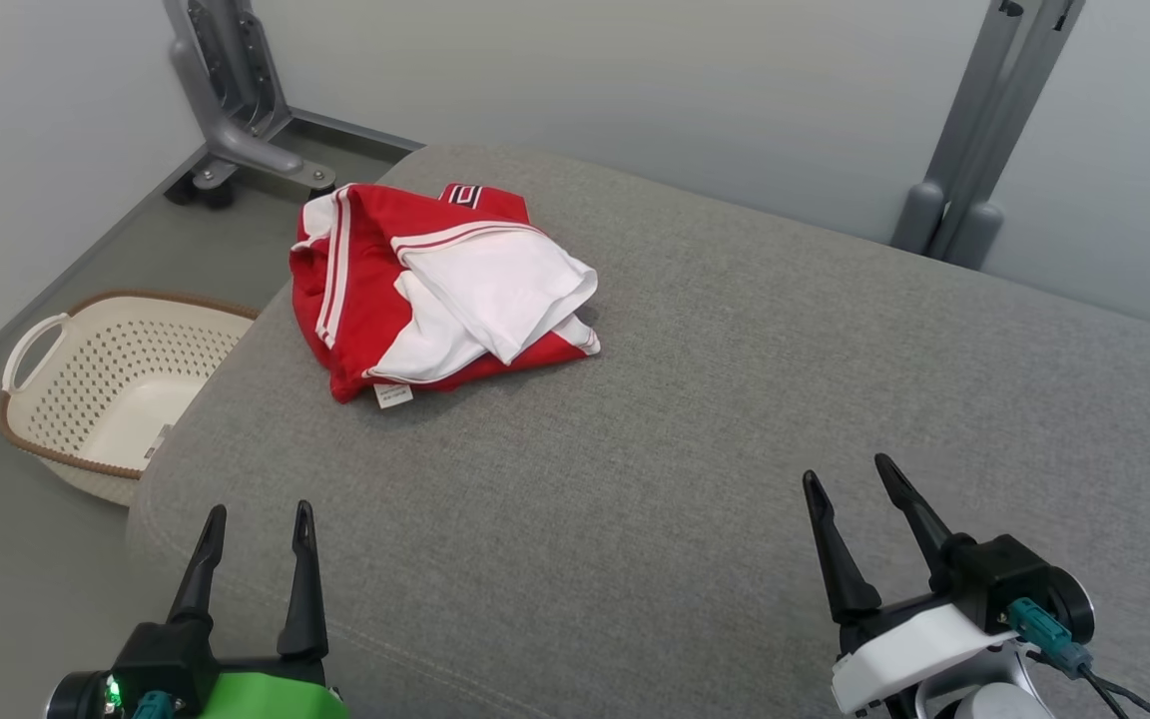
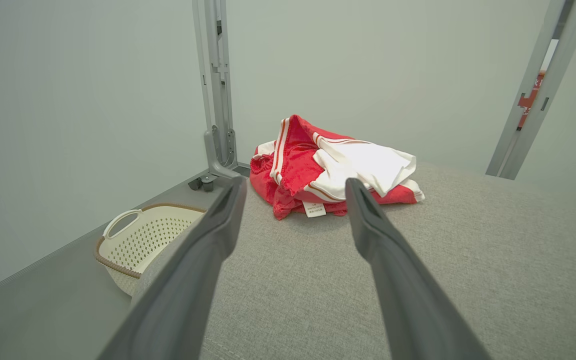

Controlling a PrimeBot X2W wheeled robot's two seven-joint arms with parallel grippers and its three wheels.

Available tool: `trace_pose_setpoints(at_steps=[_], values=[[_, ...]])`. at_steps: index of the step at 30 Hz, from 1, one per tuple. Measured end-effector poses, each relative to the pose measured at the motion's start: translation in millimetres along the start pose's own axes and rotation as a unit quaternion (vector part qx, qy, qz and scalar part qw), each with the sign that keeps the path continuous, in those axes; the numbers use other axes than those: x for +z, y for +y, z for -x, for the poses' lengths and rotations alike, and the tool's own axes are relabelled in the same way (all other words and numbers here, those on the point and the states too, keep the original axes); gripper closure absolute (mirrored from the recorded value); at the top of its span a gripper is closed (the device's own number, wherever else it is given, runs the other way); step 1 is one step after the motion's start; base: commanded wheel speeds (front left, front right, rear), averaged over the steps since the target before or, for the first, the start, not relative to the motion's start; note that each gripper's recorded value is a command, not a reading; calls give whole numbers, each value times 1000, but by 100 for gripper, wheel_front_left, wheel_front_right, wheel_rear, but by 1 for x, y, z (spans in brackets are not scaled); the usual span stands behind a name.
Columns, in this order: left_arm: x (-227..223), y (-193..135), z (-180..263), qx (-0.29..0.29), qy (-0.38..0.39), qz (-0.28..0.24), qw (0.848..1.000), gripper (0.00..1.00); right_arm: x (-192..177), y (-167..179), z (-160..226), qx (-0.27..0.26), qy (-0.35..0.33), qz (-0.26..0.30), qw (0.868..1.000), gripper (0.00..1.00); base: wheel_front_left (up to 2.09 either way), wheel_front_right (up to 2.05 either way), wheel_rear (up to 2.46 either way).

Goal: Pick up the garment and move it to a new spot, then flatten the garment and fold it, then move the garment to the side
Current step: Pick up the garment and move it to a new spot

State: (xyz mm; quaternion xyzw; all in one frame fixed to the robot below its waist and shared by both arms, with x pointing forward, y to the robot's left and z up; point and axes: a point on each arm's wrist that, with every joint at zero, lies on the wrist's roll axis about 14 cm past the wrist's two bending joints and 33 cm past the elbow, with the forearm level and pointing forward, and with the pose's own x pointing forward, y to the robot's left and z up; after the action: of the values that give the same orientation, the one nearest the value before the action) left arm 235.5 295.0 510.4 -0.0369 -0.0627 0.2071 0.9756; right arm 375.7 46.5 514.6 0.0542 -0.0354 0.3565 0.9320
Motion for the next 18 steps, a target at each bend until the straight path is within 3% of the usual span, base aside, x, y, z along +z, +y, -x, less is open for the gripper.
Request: trace_pose_setpoints(at_steps=[7,18], values=[[10,4,-20,5,-10,-20,1000,0,-8,1,-18,18,4,16,1000,0,0,0,0],[52,1,-142,-29,-53,-96,993,0,-38,-50,-34,-7,26,35,999,0,0,0,0]])
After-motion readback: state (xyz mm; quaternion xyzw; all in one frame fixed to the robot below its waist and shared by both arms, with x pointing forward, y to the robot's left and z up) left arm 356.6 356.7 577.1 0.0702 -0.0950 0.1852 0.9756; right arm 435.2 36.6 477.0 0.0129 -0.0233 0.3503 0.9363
